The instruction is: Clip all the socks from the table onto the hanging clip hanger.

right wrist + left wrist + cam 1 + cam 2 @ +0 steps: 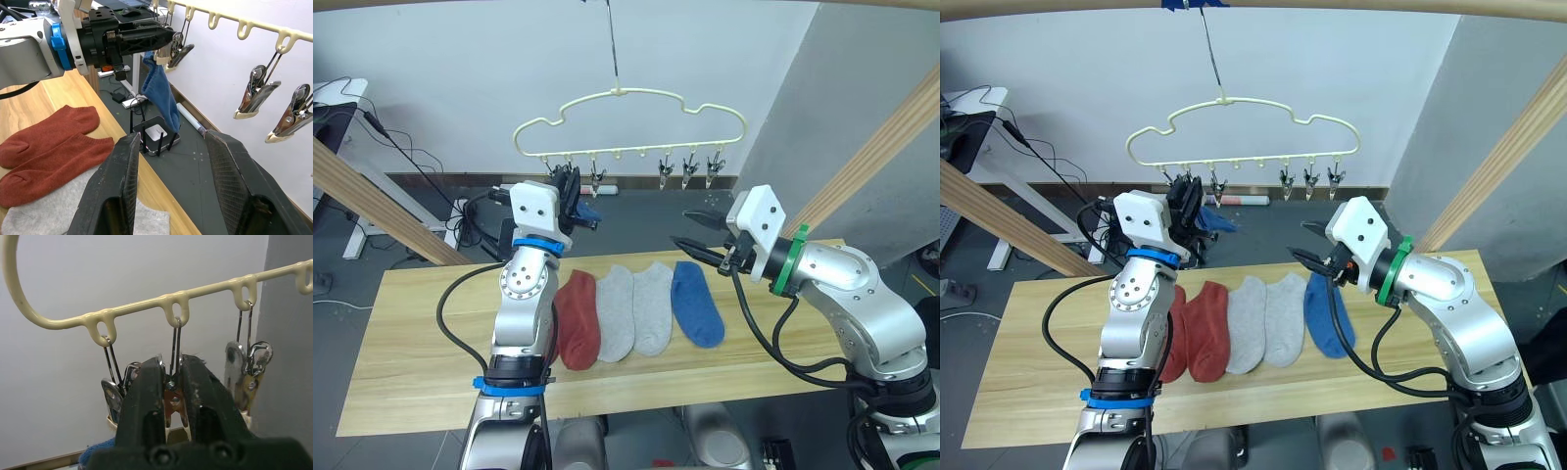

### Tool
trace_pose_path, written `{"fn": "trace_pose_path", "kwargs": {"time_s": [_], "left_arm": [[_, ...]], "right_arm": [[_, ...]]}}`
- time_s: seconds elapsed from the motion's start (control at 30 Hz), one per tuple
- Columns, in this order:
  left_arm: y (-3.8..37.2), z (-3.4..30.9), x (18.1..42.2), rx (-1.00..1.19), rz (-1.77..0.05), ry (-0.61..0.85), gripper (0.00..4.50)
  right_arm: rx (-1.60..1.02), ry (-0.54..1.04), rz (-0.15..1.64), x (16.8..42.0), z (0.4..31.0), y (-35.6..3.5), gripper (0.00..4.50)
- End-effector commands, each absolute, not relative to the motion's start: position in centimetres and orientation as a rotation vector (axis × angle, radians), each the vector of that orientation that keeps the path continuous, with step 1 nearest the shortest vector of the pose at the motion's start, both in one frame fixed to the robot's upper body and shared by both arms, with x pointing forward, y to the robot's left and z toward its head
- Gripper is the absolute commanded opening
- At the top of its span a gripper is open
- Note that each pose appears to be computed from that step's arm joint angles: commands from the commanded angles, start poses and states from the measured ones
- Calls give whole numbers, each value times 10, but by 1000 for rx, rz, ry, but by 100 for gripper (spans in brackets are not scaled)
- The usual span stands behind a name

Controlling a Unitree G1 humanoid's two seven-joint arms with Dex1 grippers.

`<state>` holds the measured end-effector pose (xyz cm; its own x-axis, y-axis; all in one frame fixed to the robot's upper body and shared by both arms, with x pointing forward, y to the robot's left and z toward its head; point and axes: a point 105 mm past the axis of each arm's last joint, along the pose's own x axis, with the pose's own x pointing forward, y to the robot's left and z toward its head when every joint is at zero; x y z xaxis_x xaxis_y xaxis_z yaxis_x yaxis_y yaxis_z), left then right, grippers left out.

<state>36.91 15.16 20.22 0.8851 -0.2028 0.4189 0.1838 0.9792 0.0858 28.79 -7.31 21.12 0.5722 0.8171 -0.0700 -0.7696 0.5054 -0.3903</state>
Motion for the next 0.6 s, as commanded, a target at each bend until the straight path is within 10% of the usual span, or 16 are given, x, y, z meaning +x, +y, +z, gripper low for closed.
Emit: {"fn": "trace_pose_path", "kwargs": {"time_s": [0.03,0.23,0.47,0.6], "left_arm": [[151,220,364,52,-207,-504,18],[153,221,361,88,-224,-496,18],[153,219,358,118,-269,-475,18],[150,218,357,120,-289,-468,18]], "right_arm": [[-418,-165,975,280,216,-73,217],[-419,14,819,302,161,-94,217],[-445,149,693,323,89,-96,450],[-457,174,644,339,64,-95,450]]}}
